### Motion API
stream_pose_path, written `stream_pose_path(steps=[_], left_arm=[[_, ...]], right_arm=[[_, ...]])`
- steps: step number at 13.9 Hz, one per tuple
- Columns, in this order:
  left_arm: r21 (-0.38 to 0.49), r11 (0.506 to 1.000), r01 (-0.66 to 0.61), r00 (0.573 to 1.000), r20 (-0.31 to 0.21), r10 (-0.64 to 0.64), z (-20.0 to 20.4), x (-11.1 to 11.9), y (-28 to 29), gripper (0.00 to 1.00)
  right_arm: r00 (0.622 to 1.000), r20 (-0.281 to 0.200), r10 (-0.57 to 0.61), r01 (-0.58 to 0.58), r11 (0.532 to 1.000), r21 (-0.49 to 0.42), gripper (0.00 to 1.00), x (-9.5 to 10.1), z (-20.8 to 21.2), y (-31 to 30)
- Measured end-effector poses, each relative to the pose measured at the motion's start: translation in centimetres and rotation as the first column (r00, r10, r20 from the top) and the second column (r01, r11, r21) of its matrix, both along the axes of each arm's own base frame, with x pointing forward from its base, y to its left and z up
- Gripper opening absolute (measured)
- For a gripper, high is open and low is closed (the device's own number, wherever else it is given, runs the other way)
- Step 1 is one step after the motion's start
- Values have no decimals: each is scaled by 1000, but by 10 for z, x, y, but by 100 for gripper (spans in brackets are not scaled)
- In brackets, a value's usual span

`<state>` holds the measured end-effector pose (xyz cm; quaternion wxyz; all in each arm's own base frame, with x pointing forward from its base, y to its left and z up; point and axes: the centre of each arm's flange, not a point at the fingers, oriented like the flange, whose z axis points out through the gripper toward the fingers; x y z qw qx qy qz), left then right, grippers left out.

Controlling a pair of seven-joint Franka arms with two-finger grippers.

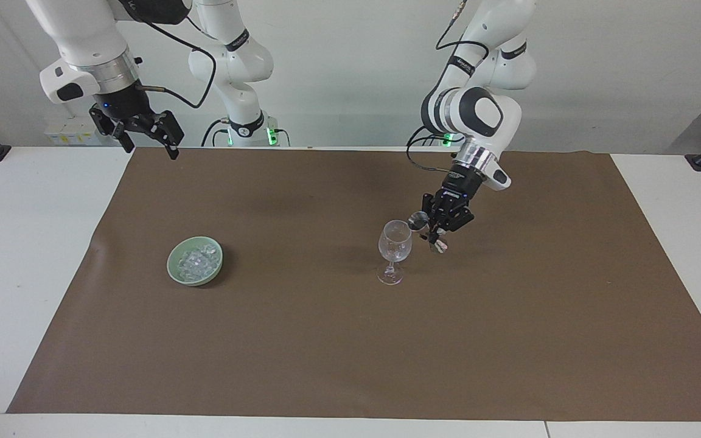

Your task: Pour wine and add ice with both arms

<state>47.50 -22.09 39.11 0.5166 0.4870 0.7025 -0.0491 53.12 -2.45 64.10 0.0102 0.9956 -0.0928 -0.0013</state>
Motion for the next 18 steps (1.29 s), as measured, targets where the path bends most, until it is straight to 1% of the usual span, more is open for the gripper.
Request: stream_pose_path(steps=[6,10,18], left_arm=[[58,998,19,1000,19,-20,4,0,-10,21],[97,995,26,999,30,-29,6,4,-9,21],[185,981,56,996,56,-68,12,6,-19,21]], right_arm=[[1000,0,0,0,1000,0,100,0,0,0],[1000,0,0,0,1000,0,100,0,0,0],[1000,0,0,0,1000,0,100,0,0,0]])
